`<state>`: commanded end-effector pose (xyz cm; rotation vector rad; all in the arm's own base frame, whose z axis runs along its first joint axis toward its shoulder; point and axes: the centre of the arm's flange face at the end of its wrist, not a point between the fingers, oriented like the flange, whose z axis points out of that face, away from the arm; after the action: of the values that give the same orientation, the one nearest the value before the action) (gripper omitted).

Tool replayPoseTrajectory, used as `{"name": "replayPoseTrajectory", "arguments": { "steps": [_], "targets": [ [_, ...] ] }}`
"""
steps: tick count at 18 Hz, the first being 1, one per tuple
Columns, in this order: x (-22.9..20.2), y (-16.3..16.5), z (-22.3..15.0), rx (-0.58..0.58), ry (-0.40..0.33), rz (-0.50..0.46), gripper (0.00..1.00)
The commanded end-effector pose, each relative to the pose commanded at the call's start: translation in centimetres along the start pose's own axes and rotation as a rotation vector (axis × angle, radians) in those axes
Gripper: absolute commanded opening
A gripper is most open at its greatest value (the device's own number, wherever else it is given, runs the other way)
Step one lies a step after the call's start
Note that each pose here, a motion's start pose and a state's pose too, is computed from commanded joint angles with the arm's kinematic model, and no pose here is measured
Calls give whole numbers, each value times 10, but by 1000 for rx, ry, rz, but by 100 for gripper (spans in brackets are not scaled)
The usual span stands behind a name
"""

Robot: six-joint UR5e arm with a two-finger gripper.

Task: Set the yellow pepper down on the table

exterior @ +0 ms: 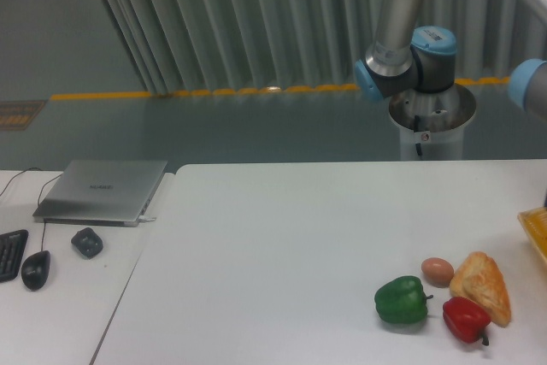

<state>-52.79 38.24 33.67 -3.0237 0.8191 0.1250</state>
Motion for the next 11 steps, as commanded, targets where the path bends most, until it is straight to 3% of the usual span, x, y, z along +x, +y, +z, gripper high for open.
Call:
{"name": "replayPoseTrajectory", "arguments": {
  "steps": [11],
  "targets": [
    [1, 57, 14, -73, 34, -112, 100]
  ]
}}
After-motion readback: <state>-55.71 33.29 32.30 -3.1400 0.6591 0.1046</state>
